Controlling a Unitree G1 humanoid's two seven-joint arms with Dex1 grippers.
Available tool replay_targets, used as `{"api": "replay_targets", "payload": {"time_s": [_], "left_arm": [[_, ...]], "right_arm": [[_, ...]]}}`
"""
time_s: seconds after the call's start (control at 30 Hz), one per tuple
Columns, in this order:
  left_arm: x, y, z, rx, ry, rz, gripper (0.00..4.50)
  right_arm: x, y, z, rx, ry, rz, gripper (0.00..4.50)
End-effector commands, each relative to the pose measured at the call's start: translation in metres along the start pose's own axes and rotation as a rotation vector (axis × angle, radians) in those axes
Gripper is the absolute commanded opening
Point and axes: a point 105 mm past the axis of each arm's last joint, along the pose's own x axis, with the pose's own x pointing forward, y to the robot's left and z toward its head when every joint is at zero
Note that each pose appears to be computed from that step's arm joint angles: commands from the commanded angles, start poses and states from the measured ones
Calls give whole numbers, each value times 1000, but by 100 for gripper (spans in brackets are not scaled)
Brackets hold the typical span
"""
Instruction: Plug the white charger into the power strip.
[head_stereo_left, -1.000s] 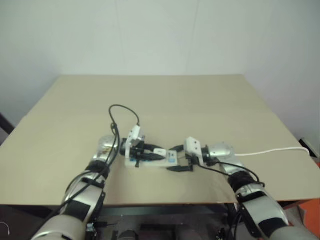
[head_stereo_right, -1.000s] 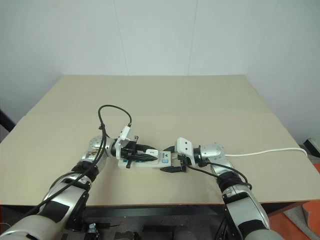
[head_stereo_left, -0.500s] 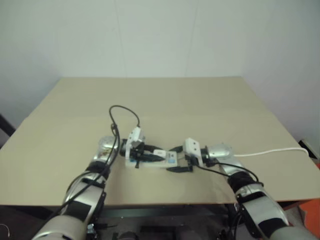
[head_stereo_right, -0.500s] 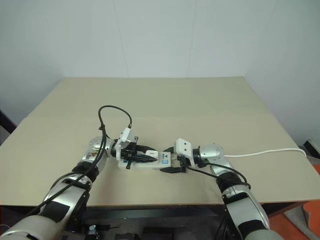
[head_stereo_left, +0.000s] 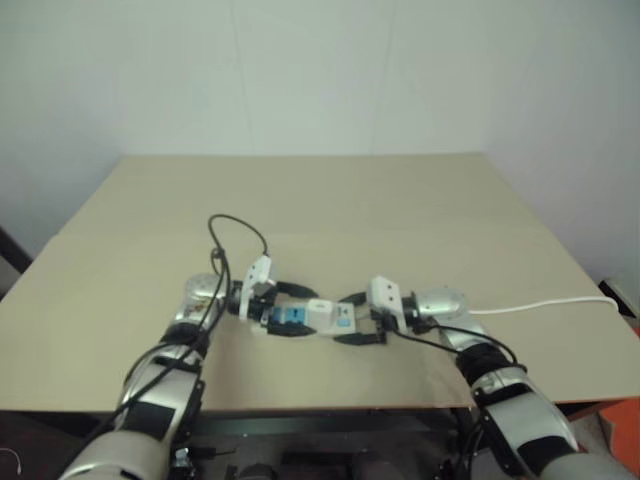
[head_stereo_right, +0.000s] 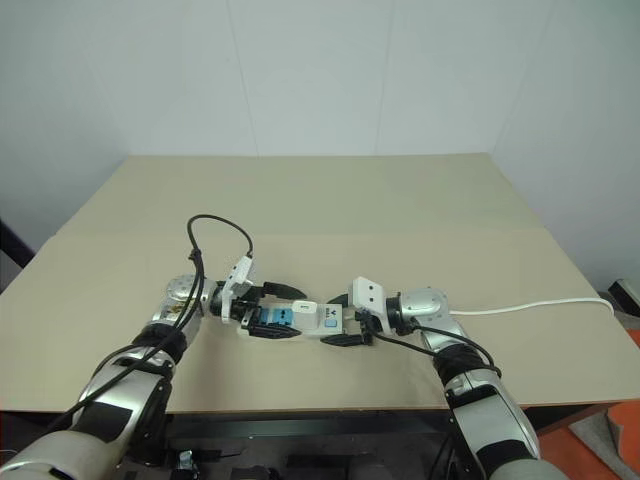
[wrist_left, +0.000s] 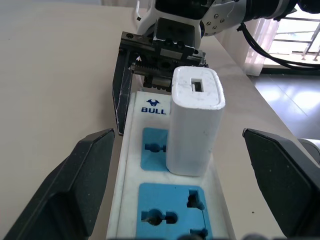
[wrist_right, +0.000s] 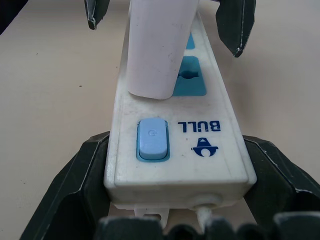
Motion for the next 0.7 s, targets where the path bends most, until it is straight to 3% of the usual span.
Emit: {"api": "replay_targets", "payload": {"time_s": [0.03,0.07,0.17,0.47,0.7], "left_arm": [[-16,-4,6,9,20,-3,448],[-21,-4,13,24,5,1,448],[-39,-5,32,50,-40,24,450],[-109,-30,55,107,1,142,450],[-175,-65,47,55,150,299,450]], "right_arm": [[-11,-11,-10,105,22,-91,340],[-12,-13,-8,105,10,-104,340],[-21,-14,-5,62,18,-117,443],[-79,0,14,-71,40,-122,447],[-161,28,30,-127,166,-143,447]]}}
